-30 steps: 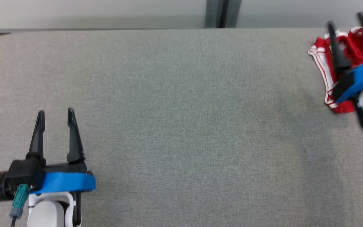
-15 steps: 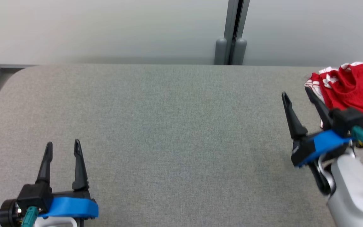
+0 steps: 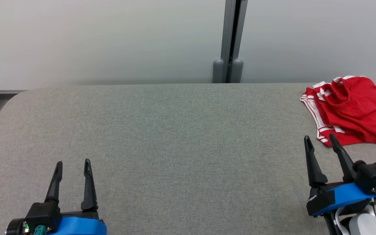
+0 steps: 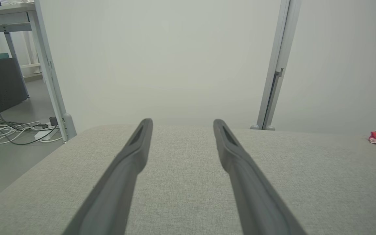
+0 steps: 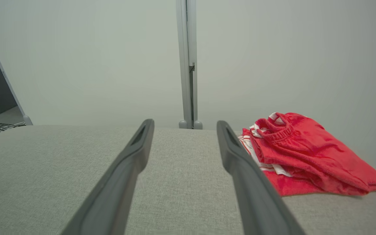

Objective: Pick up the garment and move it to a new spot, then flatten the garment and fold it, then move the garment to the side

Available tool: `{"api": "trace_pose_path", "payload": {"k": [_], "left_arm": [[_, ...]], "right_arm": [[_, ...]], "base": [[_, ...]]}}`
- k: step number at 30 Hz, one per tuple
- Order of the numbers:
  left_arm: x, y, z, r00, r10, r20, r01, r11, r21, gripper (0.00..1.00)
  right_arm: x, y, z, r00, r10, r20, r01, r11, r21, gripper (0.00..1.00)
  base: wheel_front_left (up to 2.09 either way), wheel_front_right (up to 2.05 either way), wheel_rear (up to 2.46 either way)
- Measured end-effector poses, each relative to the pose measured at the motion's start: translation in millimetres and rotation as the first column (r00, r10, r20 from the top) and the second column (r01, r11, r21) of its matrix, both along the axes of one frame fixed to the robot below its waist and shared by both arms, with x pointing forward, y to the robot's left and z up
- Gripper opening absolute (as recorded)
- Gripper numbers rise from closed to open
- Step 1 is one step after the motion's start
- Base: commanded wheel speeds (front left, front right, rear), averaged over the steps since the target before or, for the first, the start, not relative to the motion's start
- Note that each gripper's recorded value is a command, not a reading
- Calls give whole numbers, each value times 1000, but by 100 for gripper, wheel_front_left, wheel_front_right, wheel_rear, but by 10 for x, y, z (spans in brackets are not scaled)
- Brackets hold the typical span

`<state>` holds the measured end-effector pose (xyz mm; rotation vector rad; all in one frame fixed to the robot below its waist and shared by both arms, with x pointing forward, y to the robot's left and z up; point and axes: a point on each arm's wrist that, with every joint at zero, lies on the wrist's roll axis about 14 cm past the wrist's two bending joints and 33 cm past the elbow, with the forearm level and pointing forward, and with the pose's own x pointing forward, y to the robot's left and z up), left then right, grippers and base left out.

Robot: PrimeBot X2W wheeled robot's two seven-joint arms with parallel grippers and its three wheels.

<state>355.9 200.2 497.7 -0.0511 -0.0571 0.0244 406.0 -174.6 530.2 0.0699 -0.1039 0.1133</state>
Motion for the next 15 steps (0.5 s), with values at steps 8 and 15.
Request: {"api": "trace_pose_path", "payload": {"k": [8, 15], "left_arm": [[10, -82, -13, 1000, -24, -4, 24, 1000, -3, 100], [22, -92, -45, 999, -29, -13, 29, 1000, -6, 100]], "right_arm": [[-173, -69, 11, 999, -41, -14, 41, 999, 15, 100], [-188, -87, -9, 998, -50, -26, 51, 999, 20, 100]], "base": [[0, 0, 0], [0, 0, 0]]}}
